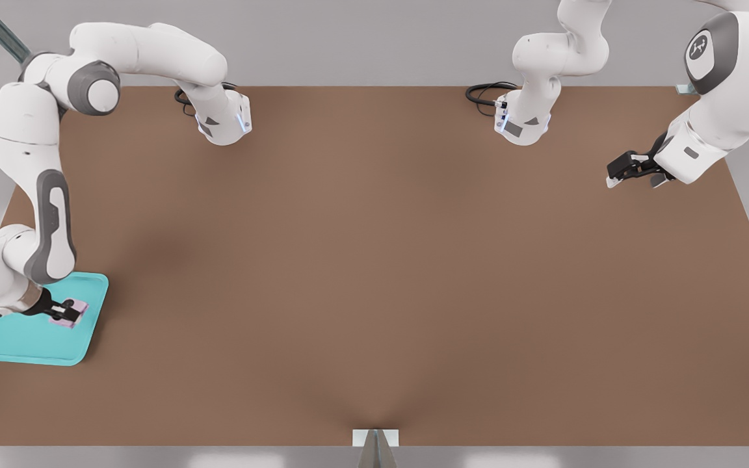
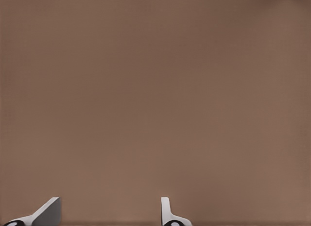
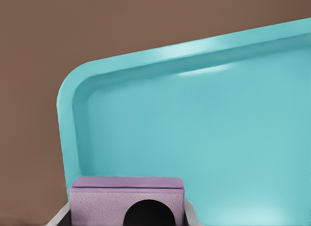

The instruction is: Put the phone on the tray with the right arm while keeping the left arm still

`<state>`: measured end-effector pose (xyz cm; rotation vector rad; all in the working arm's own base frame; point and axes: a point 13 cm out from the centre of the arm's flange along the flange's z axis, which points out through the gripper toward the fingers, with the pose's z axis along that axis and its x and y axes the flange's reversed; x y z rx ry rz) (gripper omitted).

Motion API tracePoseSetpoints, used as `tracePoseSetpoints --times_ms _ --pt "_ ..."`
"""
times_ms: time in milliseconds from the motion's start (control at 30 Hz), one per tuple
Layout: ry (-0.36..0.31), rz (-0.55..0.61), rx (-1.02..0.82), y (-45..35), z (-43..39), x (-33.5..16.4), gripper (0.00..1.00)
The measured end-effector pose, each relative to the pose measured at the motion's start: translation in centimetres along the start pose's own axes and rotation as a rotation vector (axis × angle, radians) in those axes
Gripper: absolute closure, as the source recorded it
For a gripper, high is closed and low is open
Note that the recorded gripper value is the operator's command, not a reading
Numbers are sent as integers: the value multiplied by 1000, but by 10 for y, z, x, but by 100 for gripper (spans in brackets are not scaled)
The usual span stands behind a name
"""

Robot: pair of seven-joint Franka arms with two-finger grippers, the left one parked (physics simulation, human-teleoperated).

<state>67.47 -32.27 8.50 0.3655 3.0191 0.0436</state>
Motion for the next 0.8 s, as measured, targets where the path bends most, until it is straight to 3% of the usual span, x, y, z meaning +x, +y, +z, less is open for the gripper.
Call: tracePoseSetpoints --times_ms 33,67,167,233,300,367,467,600,800 --pt "15 -17 -3 -11 5 6 14" --pt "27 -38 -7 -18 9 11 0" --pt "39 -112 -20 -20 8 15 0" --pt "3 -177 -20 -7 -29 0 0" --pt "-72 -299 -7 54 -122 -29 0" --pt "-138 -486 36 171 -225 -40 0" --pt "-192 -672 97 318 -366 13 0" --pt "-137 -627 107 346 -416 58 0" --pt "-3 -513 75 324 -408 108 0"
